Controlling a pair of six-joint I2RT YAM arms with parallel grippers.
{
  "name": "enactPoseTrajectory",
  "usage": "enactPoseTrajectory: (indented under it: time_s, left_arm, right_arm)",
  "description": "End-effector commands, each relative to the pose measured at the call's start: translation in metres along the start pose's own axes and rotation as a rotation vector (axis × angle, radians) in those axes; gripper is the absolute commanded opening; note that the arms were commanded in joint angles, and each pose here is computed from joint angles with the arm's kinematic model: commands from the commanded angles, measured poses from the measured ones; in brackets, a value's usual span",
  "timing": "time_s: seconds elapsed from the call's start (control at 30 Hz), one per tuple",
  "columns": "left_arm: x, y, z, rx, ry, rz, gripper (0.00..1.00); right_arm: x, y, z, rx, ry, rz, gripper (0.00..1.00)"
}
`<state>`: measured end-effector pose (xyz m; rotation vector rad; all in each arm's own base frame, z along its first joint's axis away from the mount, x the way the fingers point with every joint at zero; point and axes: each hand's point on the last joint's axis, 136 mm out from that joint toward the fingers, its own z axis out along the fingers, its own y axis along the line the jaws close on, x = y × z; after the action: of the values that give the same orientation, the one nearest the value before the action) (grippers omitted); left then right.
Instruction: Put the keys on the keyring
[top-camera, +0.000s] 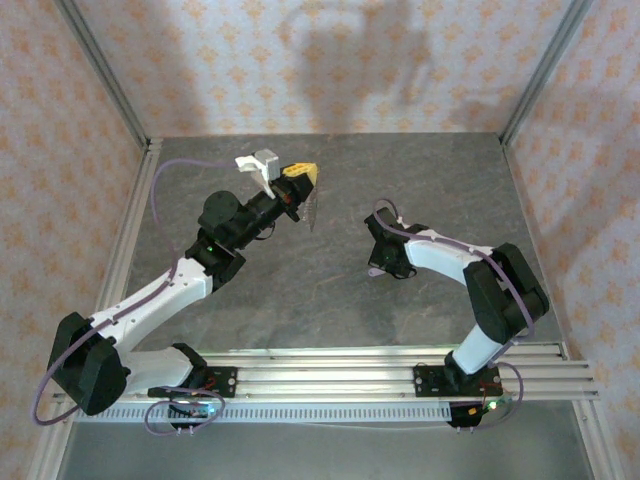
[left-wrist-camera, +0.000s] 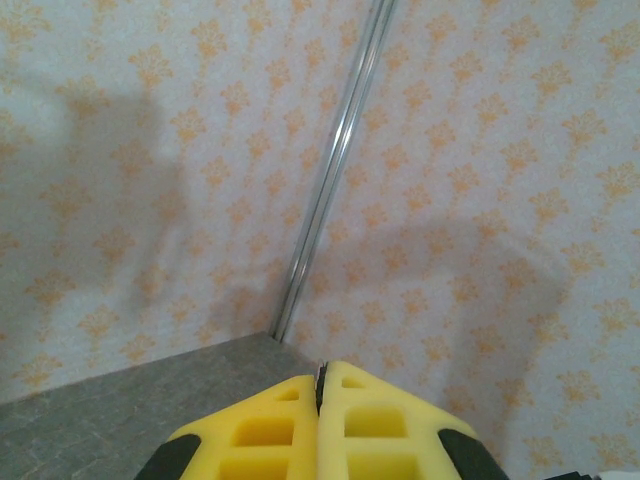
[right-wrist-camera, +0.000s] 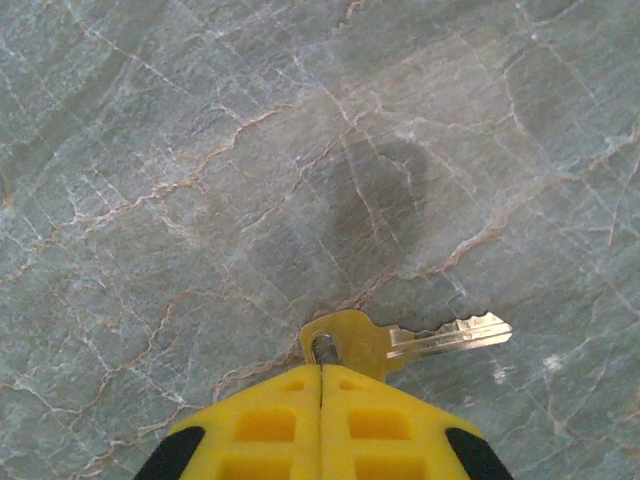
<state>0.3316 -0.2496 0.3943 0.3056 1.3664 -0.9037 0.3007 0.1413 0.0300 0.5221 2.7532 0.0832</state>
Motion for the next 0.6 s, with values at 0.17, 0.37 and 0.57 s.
enactPoseTrajectory:
  time_s: [0.17, 0.37, 0.57]
  left_arm:
    - [-0.017, -0.012, 0.003, 0.045, -0.054, -0.004, 0.0]
    - [-0.02, -0.013, 0.002, 0.046, -0.06, -0.01, 0.0]
    - [-0.02, -0.013, 0.003, 0.046, -0.057, -0.013, 0.0]
  right_arm:
    - [-0.001, 0.0, 0.002, 0.006, -0.009, -0.006, 0.02]
    - [0.002, -0.001, 0.007, 0.005, 0.0, -0.002, 0.02]
    - [0.004, -0.001, 0.008, 0.002, 0.003, -0.006, 0.07]
